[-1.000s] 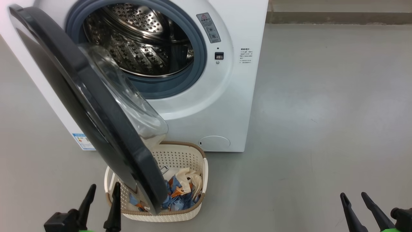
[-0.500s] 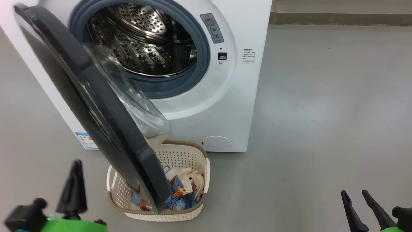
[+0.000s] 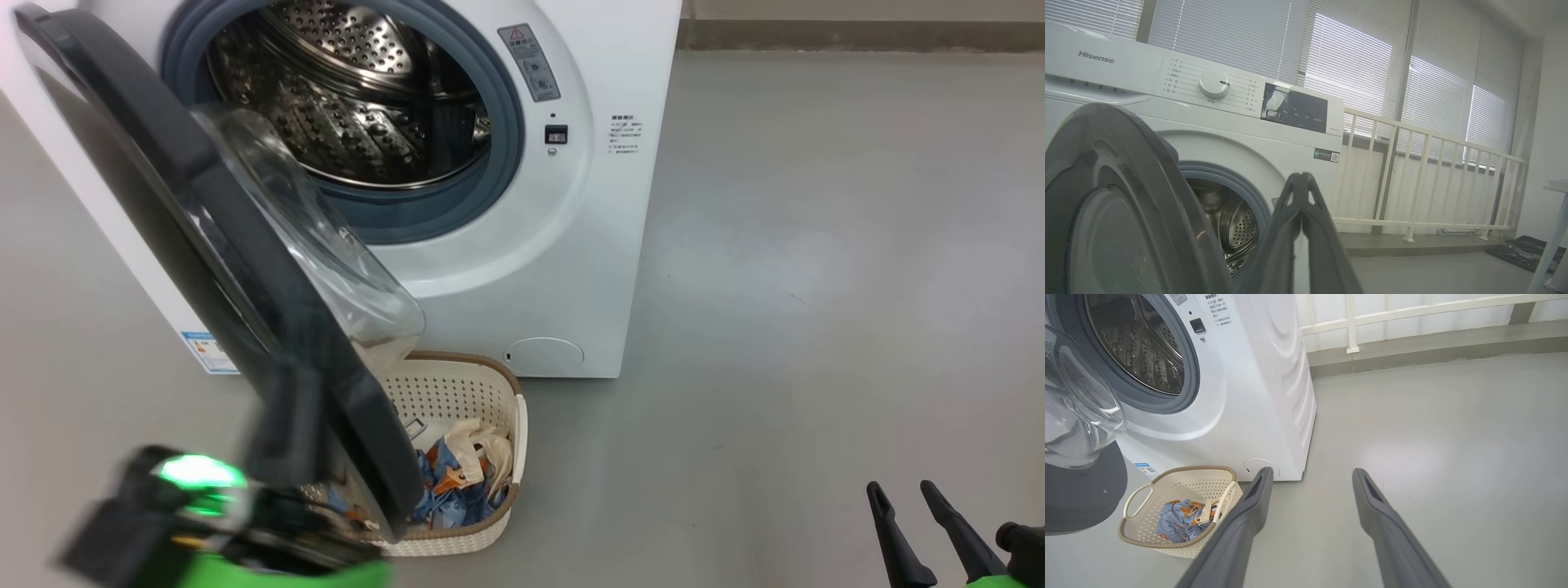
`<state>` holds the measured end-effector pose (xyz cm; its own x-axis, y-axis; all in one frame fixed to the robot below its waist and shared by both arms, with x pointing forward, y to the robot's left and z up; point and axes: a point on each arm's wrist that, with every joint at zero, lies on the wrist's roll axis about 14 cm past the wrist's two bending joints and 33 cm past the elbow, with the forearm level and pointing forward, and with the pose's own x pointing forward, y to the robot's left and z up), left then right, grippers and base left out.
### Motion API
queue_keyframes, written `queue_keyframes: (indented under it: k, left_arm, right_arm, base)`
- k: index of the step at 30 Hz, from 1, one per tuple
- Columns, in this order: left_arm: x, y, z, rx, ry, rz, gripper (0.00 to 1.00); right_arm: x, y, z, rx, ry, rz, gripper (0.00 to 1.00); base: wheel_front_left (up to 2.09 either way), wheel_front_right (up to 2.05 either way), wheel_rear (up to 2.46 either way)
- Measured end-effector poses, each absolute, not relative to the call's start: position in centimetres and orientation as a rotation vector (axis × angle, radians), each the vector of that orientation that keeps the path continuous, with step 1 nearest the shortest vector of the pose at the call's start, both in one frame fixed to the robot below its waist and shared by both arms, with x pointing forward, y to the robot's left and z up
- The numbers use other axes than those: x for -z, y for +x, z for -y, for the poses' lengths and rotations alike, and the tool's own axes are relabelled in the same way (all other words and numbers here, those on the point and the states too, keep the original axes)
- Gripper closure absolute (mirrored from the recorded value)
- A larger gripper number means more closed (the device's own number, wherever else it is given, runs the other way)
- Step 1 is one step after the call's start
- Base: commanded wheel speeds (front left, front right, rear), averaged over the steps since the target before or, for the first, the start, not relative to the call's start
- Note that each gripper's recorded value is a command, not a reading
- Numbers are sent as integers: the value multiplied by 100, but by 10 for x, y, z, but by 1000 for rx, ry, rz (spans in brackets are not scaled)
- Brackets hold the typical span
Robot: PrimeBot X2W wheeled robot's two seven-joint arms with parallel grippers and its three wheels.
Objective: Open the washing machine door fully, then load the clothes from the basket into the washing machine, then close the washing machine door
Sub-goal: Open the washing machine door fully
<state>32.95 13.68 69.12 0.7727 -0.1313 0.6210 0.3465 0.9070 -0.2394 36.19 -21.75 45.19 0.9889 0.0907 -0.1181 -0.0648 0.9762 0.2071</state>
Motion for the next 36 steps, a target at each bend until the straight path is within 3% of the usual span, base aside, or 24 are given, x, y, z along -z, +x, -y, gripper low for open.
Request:
queue_keyframes:
  k: [7, 15, 36]
  left_arm:
    - [-642, 334, -57, 473, -430, 398, 100]
    - [-570, 351, -51, 413, -434, 173, 100]
    - [-537, 364, -86, 273, -396, 113, 100]
  right_arm:
    - [-450, 363, 218, -75, 199, -132, 0]
    - [-454, 367, 218, -78, 186, -117, 0]
    - [-459, 372, 207, -106, 188, -103, 0]
  base:
    - [0, 0, 0]
    - [0, 0, 0]
    - [0, 0, 0]
